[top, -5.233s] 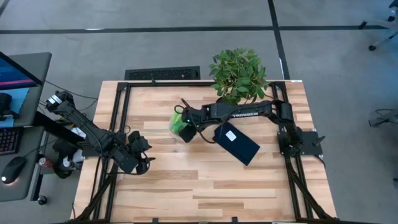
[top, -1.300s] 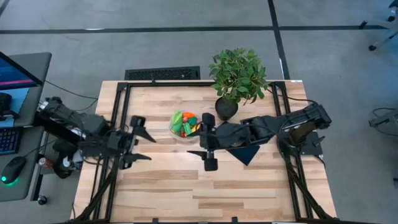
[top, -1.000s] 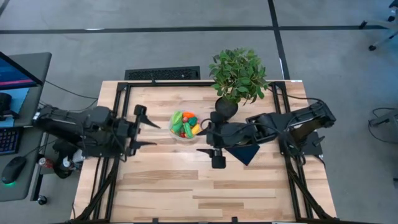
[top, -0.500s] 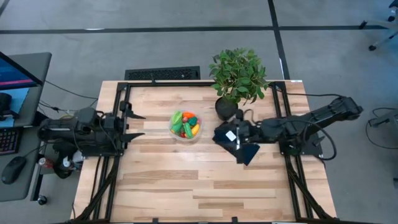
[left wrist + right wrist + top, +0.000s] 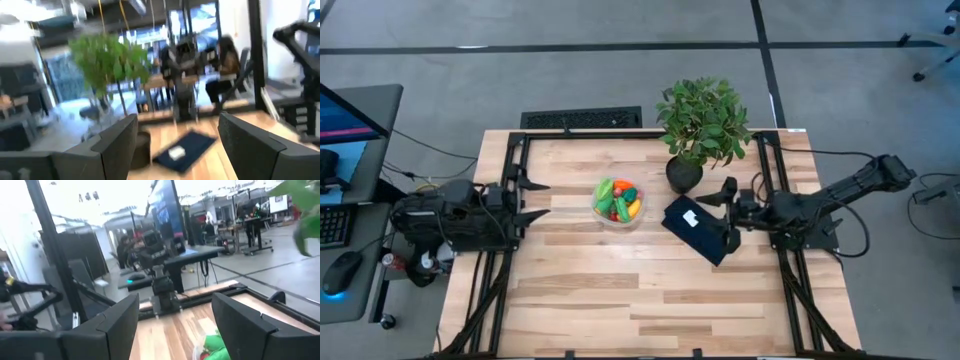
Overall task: Pick and placing Produce into tupperware
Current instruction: Return to Home Position
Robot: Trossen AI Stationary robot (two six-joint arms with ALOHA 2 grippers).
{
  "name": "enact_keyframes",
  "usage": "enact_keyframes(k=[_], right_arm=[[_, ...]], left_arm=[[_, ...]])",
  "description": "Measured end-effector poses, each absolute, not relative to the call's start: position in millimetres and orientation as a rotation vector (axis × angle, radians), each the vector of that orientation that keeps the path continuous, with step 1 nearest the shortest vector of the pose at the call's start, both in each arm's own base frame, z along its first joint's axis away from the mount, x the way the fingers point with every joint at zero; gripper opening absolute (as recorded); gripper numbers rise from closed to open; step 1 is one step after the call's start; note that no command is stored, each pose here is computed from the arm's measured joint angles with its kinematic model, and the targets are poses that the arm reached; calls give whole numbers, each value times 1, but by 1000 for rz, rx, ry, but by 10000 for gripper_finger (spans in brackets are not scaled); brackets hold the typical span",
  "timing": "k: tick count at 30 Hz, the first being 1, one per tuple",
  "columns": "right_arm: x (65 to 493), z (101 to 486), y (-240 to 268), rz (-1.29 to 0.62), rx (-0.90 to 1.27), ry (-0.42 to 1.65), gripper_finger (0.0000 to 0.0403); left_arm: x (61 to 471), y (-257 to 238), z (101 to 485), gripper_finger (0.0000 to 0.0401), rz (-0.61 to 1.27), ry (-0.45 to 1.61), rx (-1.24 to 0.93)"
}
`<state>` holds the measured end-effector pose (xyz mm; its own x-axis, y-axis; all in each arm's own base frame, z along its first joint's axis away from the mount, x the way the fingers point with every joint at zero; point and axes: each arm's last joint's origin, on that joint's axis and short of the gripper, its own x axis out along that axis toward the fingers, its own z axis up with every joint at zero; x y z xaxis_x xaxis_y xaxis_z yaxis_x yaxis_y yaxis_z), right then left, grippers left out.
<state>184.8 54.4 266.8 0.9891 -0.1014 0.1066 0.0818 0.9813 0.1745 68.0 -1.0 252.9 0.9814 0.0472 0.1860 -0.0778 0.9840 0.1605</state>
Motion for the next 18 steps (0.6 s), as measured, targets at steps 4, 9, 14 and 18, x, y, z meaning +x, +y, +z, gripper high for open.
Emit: enact_keyframes(k=[4, 9, 14, 18], right_arm=[[171, 254, 49, -72, 206, -163, 244], [150, 239, 35, 56, 250, -253, 244], [137, 231, 25, 82, 250, -293, 244], [132, 220, 19, 49, 269, -242, 244]], left_arm=[[68, -1, 249, 265, 64, -150, 139], [68, -1, 249, 265, 74, -148, 133], [68, 0, 249, 265, 94, -153, 122], [68, 0, 249, 265, 98, -152, 119]])
